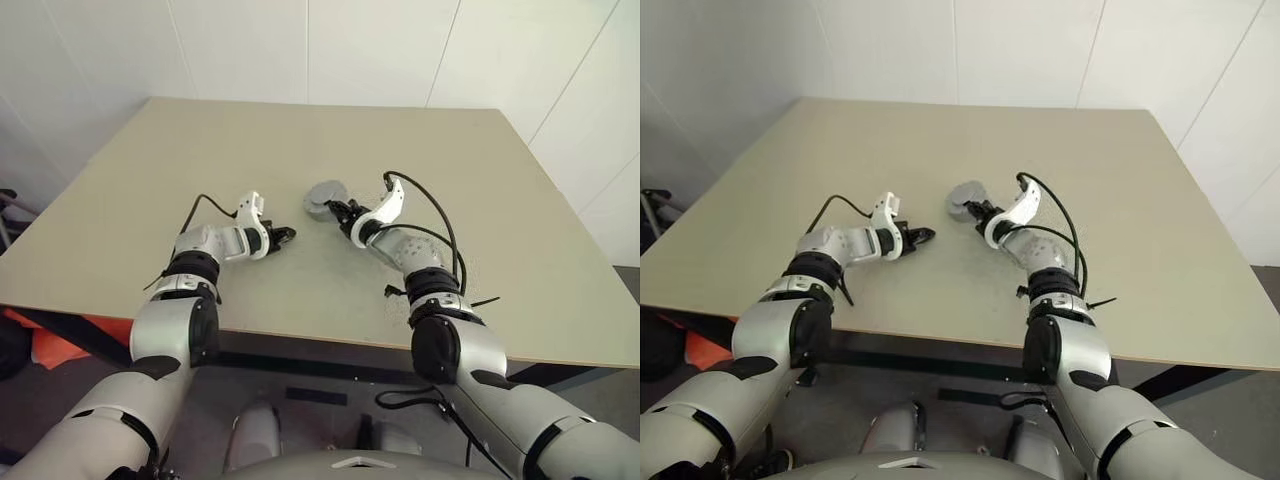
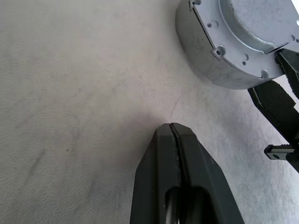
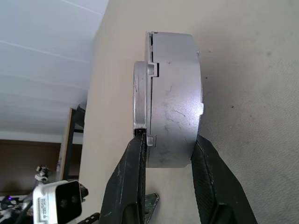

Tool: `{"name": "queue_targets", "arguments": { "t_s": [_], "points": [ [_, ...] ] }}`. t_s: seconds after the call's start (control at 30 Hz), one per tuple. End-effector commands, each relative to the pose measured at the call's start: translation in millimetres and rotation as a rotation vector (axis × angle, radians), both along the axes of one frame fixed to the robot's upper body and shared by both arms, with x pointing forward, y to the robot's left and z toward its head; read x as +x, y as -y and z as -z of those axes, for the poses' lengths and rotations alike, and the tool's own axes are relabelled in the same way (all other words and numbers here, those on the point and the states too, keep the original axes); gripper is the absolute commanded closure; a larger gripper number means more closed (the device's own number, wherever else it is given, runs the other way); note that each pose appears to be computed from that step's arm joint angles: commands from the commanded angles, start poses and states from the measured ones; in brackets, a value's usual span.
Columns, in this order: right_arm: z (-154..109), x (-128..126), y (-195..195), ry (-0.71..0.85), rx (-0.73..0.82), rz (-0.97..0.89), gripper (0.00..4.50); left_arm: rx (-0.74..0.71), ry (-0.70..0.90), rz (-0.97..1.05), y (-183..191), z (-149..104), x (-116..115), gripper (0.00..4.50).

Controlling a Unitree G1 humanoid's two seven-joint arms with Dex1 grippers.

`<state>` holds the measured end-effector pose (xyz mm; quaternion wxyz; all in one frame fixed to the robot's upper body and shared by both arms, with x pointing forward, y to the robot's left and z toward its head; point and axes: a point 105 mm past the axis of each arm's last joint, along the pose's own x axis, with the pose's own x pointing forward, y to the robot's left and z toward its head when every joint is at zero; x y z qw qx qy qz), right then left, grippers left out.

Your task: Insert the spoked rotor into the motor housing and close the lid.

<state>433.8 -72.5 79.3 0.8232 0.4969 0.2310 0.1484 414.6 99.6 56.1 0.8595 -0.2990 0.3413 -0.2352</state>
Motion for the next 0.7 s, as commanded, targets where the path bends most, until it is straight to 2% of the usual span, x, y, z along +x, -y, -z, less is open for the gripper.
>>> {"name": "queue_targets", "arguments": {
  "t_s": [0.03,0.13,0.27,0.53,0.63,0.7],
  "points": [
    [-39,8,1,0.07,0.142,-0.012,3.33,0.018,0.028,-0.063,-21,-2,5,4.5],
    [-55,6,-5,0.098,0.208,-0.058,3.33,0.001,0.06,-0.067,-27,-8,7,4.5],
    [-83,-3,-13,0.17,0.282,-0.162,3.33,-0.119,0.129,-0.099,-55,-32,8,4.5],
    [-108,-21,-23,0.233,0.331,-0.297,3.33,-0.144,0.182,-0.177,-116,-41,-5,4.5],
    [-107,-28,-29,0.234,0.313,-0.348,3.33,-0.241,0.229,-0.159,-124,-56,-12,3.9],
    [-105,-29,-31,0.23,0.307,-0.358,3.33,-0.296,0.24,-0.177,-129,-62,-14,3.21]
  ]
}}
